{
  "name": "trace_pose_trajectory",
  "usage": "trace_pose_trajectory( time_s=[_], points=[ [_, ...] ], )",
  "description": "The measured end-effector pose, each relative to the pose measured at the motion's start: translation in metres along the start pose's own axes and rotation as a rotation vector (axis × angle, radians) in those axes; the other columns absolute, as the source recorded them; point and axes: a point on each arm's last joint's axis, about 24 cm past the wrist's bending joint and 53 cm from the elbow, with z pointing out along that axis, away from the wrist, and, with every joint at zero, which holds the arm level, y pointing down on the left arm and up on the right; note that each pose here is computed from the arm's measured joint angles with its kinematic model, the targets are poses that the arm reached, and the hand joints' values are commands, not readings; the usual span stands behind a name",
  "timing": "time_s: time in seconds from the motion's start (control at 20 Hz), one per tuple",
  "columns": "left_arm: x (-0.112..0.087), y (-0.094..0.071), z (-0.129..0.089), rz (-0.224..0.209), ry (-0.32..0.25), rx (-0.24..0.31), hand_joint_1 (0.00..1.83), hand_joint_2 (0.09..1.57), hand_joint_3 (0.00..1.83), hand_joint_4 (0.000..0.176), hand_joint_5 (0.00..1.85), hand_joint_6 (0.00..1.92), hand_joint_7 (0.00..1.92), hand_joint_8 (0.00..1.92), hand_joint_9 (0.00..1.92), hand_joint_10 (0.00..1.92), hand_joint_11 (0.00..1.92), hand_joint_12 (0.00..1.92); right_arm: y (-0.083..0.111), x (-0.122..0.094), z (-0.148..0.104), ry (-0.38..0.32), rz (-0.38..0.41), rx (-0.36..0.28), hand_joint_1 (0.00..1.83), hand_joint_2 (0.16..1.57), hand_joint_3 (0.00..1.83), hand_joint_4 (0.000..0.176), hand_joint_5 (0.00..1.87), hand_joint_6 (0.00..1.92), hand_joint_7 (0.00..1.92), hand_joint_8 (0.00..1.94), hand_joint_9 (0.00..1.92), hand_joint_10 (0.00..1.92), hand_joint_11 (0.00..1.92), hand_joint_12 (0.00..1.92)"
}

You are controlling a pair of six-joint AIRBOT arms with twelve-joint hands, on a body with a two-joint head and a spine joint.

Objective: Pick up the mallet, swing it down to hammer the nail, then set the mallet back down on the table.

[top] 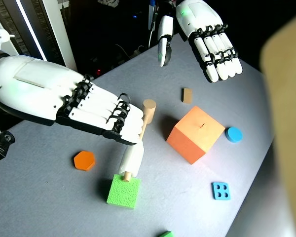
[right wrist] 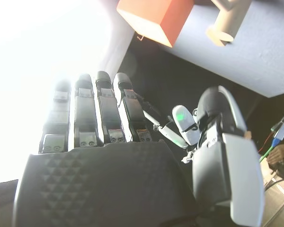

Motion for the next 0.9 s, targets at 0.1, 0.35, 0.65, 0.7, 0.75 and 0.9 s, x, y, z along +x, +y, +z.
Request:
trace_pose_trajectory(
  time_s=[0.1,0.35,0.65,0.7,0.75,0.9],
  points=[
    [0.010,-0.001,-0.002,-0.010,0.045,0.036,0.00,1.26,0.02,0.000,0.02,0.01,0.01,0.01,0.00,0.00,0.00,0.00,0.001,0.008,0.006,0.038,-0.036,0.020,0.74,1.10,0.00,0.000,0.00,0.00,0.00,0.00,0.00,0.00,0.00,0.00],
    [0.029,0.001,-0.010,0.015,0.154,0.109,0.00,1.26,0.02,0.000,0.01,0.00,0.01,0.00,0.00,0.00,0.00,0.00,-0.021,0.030,0.023,0.149,0.043,0.130,1.03,1.05,0.00,0.000,0.00,0.00,0.00,0.00,0.00,0.00,0.00,0.00],
    [0.040,0.004,-0.016,0.036,0.210,0.153,0.00,1.26,0.01,0.000,0.00,0.00,0.00,0.00,0.00,0.00,0.00,0.00,-0.030,0.031,0.046,0.203,0.200,0.197,1.13,0.97,0.00,0.000,0.00,0.00,0.00,0.00,0.00,0.00,0.00,0.00],
    [0.039,0.006,-0.016,0.042,0.209,0.152,0.00,1.26,0.01,0.000,0.00,0.00,0.00,0.00,0.00,0.00,0.00,0.00,-0.029,0.030,0.052,0.199,0.202,0.194,1.13,0.98,0.00,0.000,0.00,0.00,0.00,0.00,0.00,0.00,0.00,0.00],
    [0.038,0.007,-0.015,0.046,0.205,0.152,0.00,1.26,0.01,0.000,0.00,0.00,0.00,0.00,0.00,0.00,0.00,0.00,-0.028,0.031,0.056,0.203,0.212,0.194,1.14,0.98,0.00,0.000,0.00,0.00,0.00,0.00,0.00,0.00,0.00,0.00],
    [0.046,0.014,-0.009,0.047,0.214,0.148,0.00,1.26,0.01,0.000,0.00,0.00,0.00,0.00,0.00,0.00,0.00,0.00,-0.027,0.041,0.071,0.229,0.240,0.200,1.14,0.97,0.00,0.000,0.00,0.00,0.00,0.00,0.00,0.00,0.00,0.00]
  ],
)
